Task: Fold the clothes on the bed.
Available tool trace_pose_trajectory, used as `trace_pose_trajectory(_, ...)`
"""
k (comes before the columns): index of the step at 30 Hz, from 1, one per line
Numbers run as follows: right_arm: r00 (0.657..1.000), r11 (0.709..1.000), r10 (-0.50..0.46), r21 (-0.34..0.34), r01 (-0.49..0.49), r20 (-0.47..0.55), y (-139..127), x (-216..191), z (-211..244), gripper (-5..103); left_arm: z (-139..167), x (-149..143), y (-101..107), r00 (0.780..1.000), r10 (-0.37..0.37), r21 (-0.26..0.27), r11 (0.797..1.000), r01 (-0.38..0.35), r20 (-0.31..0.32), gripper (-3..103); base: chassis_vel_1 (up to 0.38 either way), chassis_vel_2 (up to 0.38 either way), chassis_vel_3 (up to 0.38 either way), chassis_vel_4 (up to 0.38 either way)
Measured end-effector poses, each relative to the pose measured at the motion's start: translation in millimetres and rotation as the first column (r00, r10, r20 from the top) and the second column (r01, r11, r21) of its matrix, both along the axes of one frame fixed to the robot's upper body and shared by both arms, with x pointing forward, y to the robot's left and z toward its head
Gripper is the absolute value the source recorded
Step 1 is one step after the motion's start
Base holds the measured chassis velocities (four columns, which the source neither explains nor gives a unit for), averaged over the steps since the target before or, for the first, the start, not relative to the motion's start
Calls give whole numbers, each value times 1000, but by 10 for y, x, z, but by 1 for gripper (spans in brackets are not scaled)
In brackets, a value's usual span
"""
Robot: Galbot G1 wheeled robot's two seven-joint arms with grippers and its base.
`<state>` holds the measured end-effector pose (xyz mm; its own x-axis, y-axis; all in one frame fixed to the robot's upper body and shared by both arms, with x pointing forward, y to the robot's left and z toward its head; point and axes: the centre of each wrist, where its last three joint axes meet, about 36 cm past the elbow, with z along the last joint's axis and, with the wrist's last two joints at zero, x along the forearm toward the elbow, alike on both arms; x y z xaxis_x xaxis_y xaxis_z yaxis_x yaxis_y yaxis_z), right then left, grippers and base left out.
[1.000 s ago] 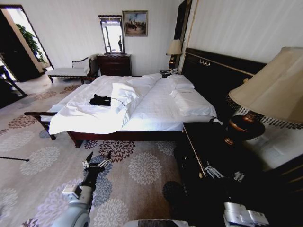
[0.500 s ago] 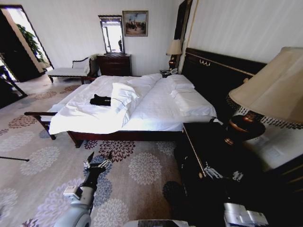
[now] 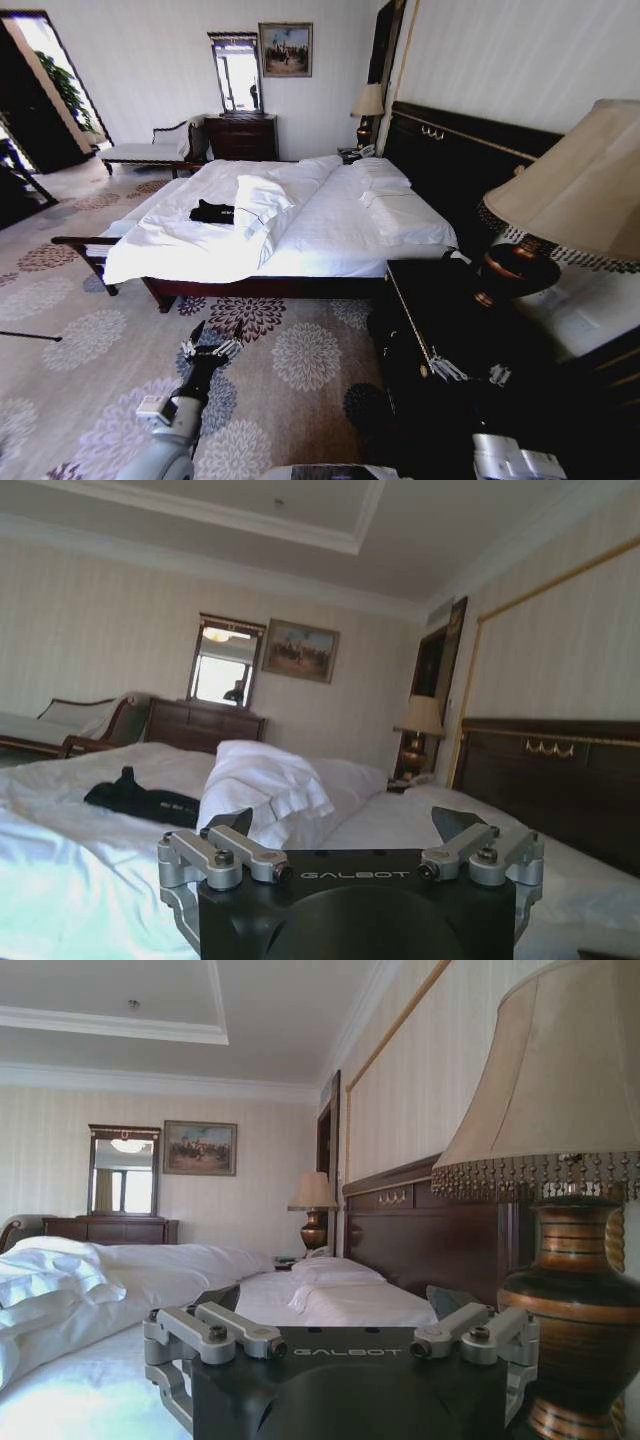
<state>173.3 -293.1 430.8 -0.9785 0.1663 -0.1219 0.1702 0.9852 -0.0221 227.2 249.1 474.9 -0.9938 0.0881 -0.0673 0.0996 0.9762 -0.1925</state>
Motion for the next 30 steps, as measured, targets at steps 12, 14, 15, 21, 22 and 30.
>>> trace_pose_trajectory(12,1000,999,-16,28,16,12,-251,150,27,100,54,-89,-75,999,-39,-32,999,38,-19,100,-113,112,118,-115)
trace_pose_trajectory(14,1000,999,-19,32,18,11,-253,154,28,100,61,-88,-75,999,-40,-39,998,39,-22,100,-127,163,127,-125)
trace_pose_trajectory(15,1000,999,-20,36,19,9,-247,153,25,100,66,-76,-60,999,-38,-24,999,37,-14,100,-128,133,122,-125)
trace_pose_trajectory(21,1000,999,-23,44,23,3,-197,142,14,100,74,-66,-29,1000,-30,-10,1000,30,-9,100,-124,141,117,-141)
trace_pose_trajectory(22,1000,999,-23,44,23,3,-192,141,17,100,76,-64,-23,1000,-27,-5,1000,27,-7,100,-107,142,103,-126)
trace_pose_trajectory(30,1000,999,-29,43,29,3,-189,139,23,100,47,-58,7,1000,-8,17,1000,8,-12,100,-107,108,114,-99)
